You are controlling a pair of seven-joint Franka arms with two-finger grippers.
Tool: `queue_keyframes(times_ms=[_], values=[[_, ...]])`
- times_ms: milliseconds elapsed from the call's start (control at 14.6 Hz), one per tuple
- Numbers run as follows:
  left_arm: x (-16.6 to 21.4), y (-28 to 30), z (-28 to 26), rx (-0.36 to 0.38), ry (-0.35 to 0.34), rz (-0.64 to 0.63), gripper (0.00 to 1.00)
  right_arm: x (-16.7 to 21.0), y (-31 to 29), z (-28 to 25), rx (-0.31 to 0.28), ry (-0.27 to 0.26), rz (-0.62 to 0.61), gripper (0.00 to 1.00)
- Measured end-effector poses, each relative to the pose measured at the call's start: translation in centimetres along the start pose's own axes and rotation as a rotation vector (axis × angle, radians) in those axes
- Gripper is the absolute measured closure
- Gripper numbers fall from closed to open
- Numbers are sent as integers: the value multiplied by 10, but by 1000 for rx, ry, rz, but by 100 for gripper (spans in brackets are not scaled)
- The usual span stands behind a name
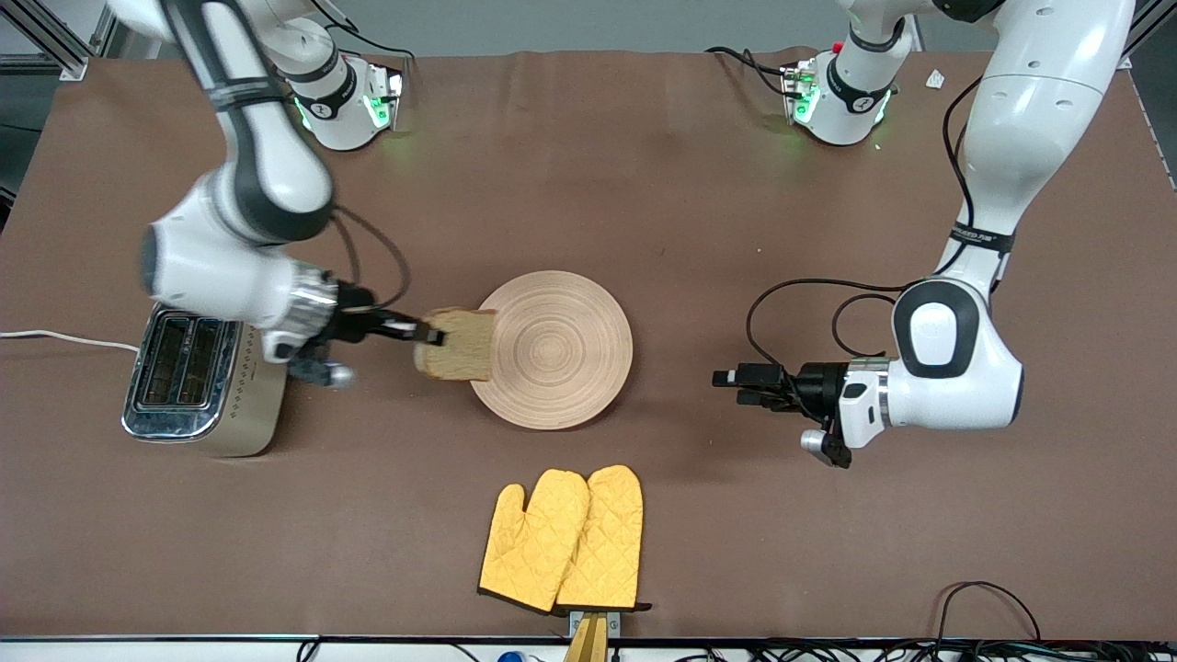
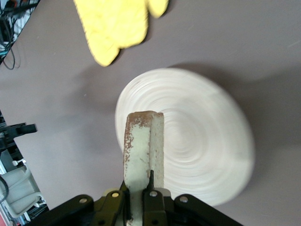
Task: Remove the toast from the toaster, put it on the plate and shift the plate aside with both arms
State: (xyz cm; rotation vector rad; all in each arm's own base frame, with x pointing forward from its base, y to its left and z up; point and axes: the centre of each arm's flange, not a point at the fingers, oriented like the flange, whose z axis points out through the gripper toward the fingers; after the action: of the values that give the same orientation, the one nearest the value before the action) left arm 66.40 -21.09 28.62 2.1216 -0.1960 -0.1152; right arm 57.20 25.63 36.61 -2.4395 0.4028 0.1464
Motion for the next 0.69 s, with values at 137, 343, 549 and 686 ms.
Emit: queue_keyframes(times_ms=[137,343,549,686], values=[[-6,-5,19,-20,23,0,7,-21,-17,50,20,37,10,88],[-18,-16,49,-54,35,-16,9,-21,1,103,-11,89,-6,88],[-24,-23,77,-38,31,-22,17,2,59,123,-74,75,-92,88],[-27,-27,93,-22,29,-27,19,12,106,121,-113,58,-98,89]])
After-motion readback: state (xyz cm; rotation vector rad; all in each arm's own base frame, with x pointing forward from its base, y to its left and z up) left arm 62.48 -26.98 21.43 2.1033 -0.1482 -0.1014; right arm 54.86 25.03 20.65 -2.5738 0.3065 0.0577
